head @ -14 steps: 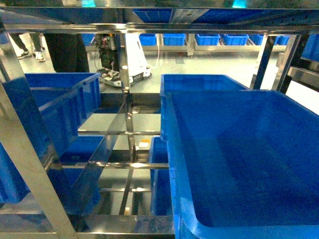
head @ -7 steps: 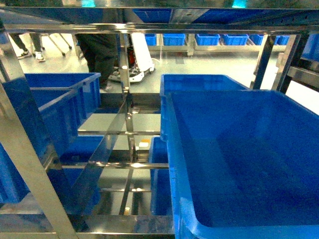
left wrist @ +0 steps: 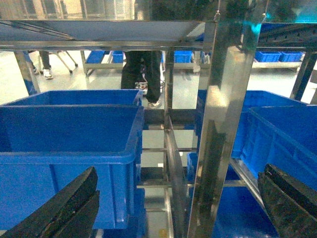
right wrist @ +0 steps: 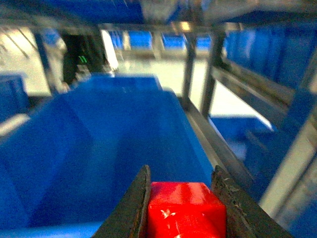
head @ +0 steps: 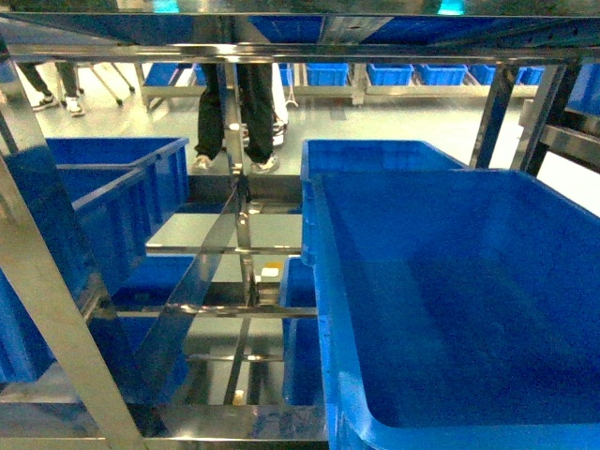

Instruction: Pick red block from blue box to shelf

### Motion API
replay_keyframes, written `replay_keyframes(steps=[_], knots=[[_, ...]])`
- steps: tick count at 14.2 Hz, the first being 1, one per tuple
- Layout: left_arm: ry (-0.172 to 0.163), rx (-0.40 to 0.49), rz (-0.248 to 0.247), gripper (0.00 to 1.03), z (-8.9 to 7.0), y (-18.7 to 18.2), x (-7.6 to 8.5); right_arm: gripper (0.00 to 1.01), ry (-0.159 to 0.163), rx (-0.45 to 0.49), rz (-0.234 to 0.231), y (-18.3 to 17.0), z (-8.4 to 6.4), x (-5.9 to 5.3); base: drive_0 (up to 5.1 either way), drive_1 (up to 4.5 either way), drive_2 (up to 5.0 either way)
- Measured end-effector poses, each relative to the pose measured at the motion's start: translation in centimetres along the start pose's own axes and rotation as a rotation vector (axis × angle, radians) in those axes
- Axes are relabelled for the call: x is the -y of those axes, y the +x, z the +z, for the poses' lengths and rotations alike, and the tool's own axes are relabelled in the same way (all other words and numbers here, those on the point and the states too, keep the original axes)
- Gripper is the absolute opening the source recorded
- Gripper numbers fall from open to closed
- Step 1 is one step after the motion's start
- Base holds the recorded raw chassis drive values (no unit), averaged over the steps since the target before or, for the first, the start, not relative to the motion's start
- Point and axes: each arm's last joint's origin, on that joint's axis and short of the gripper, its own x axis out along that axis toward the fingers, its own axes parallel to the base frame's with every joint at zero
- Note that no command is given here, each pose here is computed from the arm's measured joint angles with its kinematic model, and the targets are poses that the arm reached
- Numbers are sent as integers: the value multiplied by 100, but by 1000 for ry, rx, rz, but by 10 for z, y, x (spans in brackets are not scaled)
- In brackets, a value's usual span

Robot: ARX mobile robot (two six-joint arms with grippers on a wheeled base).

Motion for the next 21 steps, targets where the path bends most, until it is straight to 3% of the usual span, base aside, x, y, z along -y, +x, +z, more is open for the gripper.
replay_keyframes(steps=[1,2,4,7,10,11,12,13,14,16,17,18,21], knots=[[0,0,0,98,0,0,0,29,-43,-123,-77,6,0,-3,0,0,0],[0,0,2,98,0,0,0,29,-45,-154,-122,13,3,-1,0,0,0],[0,-1,2,98,0,0,0,29,-28,-158,-140,29,9,2,0,0,0],[0,0,0,98,0,0,0,29,38,-182,-23,92,15,-5,0,0,0],[0,0,0,98,0,0,0,32,55,-234,101,147,8,-26,0,0,0],[0,0,0,98,0,0,0,44,73,-287,166,162,-2,-34,0,0,0],[0,0,0,98,0,0,0,58,63,-323,150,172,-14,-39,0,0,0],[0,0,1,98,0,0,0,67,59,-318,133,170,-16,-39,0,0,0],[0,-1,0,98,0,0,0,74,55,-291,121,164,-13,-39,0,0,0],[0,0,0,98,0,0,0,92,31,-152,102,141,5,-41,0,0,0],[0,0,0,98,0,0,0,85,36,12,88,125,11,-41,0,0,0],[0,0,1,98,0,0,0,60,31,66,57,104,6,-29,0,0,0],[0,0,0,98,0,0,0,24,28,81,56,82,6,-18,0,0,0]])
